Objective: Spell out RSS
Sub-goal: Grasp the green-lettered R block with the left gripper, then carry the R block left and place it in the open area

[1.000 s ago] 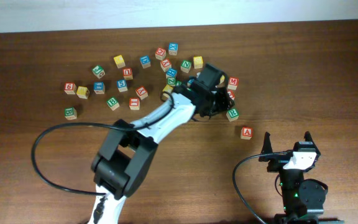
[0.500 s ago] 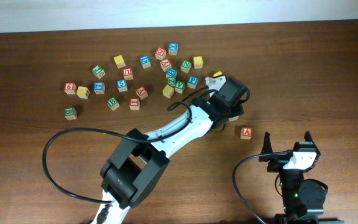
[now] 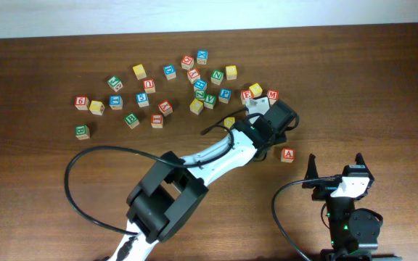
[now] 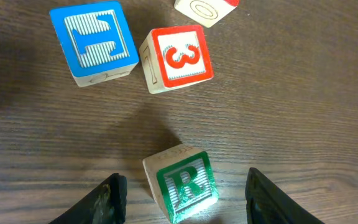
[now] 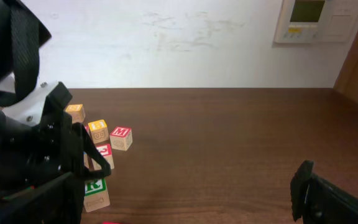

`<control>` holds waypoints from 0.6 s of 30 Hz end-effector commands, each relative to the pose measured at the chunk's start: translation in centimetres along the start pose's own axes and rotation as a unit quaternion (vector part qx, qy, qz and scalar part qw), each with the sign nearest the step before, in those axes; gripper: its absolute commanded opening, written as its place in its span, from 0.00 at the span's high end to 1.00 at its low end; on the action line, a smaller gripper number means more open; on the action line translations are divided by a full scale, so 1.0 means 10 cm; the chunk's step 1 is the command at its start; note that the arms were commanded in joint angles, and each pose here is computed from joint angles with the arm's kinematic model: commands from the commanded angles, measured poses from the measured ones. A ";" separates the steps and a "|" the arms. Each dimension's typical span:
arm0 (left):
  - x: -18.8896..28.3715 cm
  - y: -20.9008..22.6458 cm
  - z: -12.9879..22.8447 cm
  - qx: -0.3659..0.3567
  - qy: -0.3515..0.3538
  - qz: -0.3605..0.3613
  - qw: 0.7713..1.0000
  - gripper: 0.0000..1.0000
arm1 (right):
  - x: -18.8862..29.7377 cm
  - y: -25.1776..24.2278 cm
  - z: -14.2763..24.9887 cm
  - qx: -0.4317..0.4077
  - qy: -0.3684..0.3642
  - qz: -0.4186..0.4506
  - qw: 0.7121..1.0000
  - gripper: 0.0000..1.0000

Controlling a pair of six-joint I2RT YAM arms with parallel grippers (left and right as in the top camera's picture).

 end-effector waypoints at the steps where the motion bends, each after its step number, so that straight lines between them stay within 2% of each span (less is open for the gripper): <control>1: -0.24 0.13 0.10 -0.002 0.000 -0.021 1.000 0.50 | 0.00 -0.01 0.03 -0.002 0.003 0.005 1.000 0.02; 6: -0.25 0.08 0.08 0.001 -0.004 -0.007 1.000 0.64 | 0.00 -0.01 0.03 -0.002 0.003 0.005 1.000 0.02; 11: -0.16 0.03 0.08 -0.003 0.009 0.002 1.000 0.70 | 0.00 -0.01 0.03 -0.002 0.003 0.005 1.000 0.02; 16: 0.03 -0.09 -0.04 0.023 0.107 0.069 0.992 0.73 | 0.00 -0.01 0.03 -0.002 0.003 0.005 1.000 0.02; 18: 0.05 0.04 -0.21 0.055 0.186 0.089 0.977 0.76 | 0.00 -0.01 0.03 -0.002 0.003 0.005 1.000 0.02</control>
Point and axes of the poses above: each gripper's point midway between its finger pads, its own x axis back along the fingers, its own y axis along the line the jaws close on, z = x × y, the point moved 6 cm from there along x, back along the fingers, and after that the axes turned 12 degrees about x, right-handed, at the moved point
